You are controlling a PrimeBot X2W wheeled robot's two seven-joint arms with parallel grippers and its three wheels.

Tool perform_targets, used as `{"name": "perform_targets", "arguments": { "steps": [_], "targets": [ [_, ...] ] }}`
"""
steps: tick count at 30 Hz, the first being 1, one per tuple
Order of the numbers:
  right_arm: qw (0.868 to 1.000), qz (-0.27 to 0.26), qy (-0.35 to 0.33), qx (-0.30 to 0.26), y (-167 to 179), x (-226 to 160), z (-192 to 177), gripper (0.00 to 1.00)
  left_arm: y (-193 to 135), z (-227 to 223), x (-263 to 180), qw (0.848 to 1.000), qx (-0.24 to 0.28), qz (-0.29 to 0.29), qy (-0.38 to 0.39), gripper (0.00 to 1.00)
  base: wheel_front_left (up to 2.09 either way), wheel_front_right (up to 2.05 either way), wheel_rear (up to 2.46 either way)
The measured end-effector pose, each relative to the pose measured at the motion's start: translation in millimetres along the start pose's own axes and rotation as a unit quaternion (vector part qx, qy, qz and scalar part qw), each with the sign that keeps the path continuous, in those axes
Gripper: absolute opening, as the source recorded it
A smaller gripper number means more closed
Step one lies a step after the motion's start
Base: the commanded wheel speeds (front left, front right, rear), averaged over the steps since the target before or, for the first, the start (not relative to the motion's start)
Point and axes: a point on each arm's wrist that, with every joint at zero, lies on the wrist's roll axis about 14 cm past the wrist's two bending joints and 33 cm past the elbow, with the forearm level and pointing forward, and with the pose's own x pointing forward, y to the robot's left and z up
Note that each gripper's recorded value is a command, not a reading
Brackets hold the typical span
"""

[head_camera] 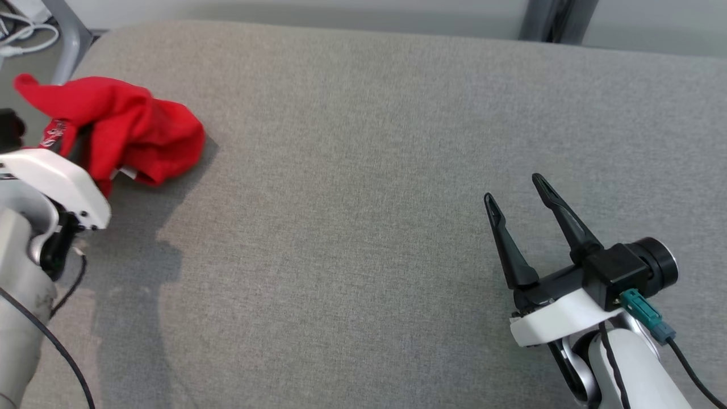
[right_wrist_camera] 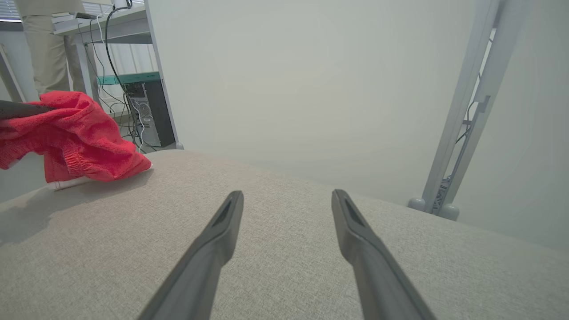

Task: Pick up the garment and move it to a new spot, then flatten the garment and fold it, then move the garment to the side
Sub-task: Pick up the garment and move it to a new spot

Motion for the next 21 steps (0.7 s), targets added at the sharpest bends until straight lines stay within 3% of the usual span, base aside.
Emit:
{"name": "perform_targets", "arguments": {
  "steps": [8,15,21],
  "targets": [
    [0.999,-0.035,-0.032,-0.012,-13.1,-16.4,29.4,1.00,-57.7,33.3,-17.3,0.994,0.020,-0.089,-0.067,0.00,0.00,0.00,0.00],
    [0.995,-0.085,-0.047,-0.024,-41.1,-37.2,43.8,1.00,-164.1,51.1,-25.5,0.970,0.003,-0.219,-0.104,0.00,0.00,0.00,0.00],
    [0.988,-0.140,-0.052,-0.035,-73.7,-59.3,50.2,1.00,-252.5,40.3,-40.7,0.944,0.003,-0.316,-0.097,0.00,0.00,0.00,0.00]
  ]
}}
